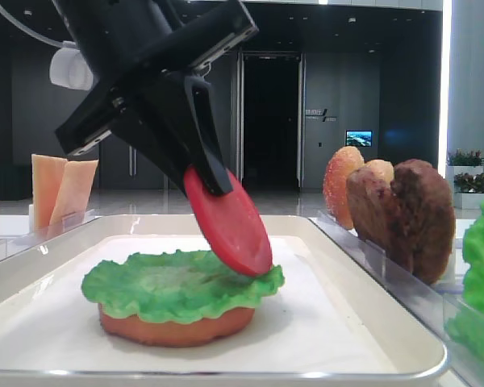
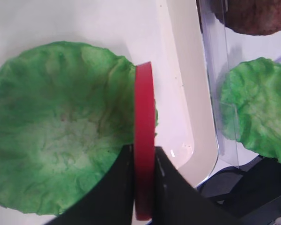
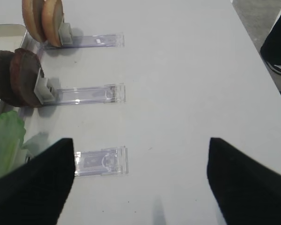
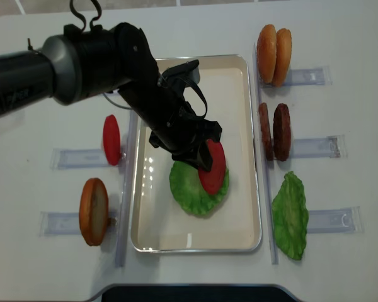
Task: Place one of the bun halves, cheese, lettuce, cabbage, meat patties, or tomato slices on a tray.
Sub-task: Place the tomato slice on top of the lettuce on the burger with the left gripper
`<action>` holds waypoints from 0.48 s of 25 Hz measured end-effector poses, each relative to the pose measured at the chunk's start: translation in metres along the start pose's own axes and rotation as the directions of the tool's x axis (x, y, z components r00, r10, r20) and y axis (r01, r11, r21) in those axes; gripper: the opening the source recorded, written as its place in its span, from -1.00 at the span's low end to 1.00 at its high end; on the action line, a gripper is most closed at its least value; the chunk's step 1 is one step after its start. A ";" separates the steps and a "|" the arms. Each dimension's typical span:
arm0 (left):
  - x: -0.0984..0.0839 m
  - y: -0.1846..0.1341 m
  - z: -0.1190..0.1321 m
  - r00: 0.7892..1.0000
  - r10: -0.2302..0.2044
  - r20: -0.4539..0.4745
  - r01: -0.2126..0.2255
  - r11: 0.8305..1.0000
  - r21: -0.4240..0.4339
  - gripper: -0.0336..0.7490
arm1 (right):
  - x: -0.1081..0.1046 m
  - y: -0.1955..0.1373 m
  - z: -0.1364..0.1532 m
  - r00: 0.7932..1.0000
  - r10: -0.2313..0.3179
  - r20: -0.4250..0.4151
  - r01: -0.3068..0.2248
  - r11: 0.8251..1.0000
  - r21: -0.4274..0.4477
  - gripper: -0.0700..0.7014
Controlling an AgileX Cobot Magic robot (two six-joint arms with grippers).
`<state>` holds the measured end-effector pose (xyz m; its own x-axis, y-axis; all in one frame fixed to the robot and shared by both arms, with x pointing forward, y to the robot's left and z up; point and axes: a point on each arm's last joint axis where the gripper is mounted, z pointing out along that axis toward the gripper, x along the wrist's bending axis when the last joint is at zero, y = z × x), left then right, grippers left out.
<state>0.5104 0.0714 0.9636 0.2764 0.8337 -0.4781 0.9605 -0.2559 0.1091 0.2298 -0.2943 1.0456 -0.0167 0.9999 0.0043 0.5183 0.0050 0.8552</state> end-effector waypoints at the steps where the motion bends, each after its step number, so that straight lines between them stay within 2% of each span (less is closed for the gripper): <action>1: 0.000 0.000 0.001 1.000 -0.003 0.001 0.003 1.000 0.003 -0.79 | 0.000 0.000 0.000 1.000 0.000 0.000 0.000 1.000 0.000 0.68; 12: 0.002 0.000 0.005 1.000 -0.012 0.003 0.012 1.000 0.017 -0.79 | 0.000 0.000 0.000 1.000 0.000 0.000 0.000 1.000 0.000 0.68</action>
<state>0.5107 0.0704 0.9585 0.2652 0.8352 -0.4819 0.9630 -0.2544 0.0890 0.2298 -0.2943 1.0456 -0.0167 0.9999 0.0043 0.5183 0.0050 0.8552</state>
